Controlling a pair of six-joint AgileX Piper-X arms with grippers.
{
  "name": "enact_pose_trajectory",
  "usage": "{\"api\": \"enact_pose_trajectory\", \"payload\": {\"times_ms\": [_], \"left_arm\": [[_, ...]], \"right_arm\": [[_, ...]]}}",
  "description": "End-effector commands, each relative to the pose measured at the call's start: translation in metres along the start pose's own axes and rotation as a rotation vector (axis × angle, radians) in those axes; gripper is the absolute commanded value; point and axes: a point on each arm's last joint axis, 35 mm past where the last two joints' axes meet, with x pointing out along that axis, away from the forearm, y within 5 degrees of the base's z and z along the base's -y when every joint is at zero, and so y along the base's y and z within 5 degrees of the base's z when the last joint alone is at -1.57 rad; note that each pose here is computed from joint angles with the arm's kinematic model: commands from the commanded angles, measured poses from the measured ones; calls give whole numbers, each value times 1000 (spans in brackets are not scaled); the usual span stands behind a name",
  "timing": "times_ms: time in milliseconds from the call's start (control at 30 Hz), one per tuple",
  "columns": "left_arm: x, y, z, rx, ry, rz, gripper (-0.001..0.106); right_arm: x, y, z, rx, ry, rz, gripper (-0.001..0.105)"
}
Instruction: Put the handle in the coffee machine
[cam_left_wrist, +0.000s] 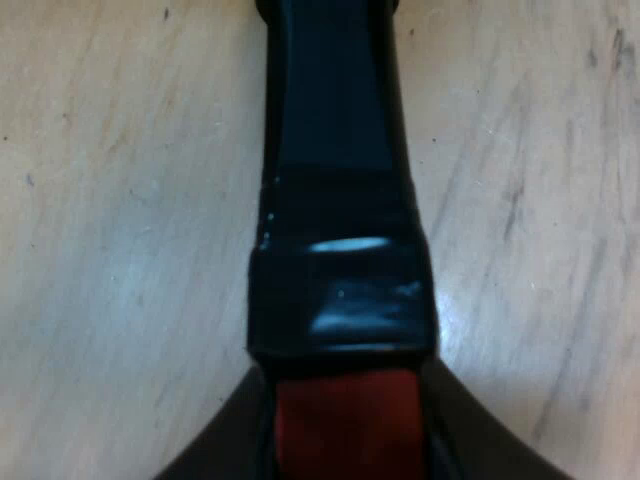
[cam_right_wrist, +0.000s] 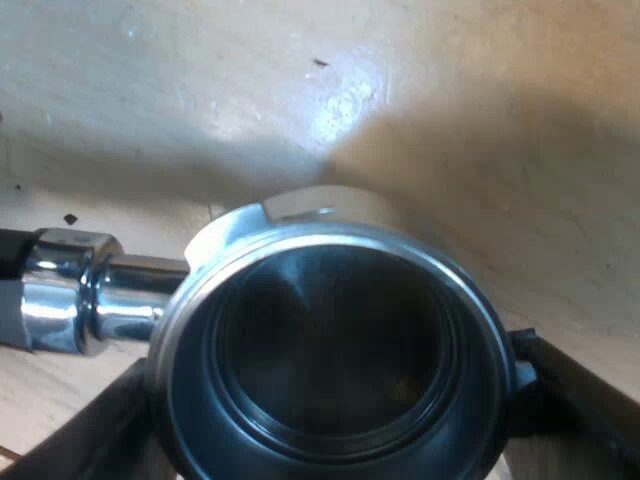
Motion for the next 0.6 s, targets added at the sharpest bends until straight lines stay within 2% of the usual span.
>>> {"api": "enact_pose_trajectory", "payload": {"times_ms": [33,100,200,600], "left_arm": [[0,-1,1,14,-11,-7,0],[0,-1,1,14,-11,-7,0],[0,-1,1,14,-11,-7,0],[0,-1,1,14,-11,-7,0]], "right_arm": [[-7,2,-1,-35,-1,33,54],[-7,2,-2,-34,10,34,80],[-7,2,-3,-33,13,34,98],[-9,2,-3,-36,8,33,99]]}}
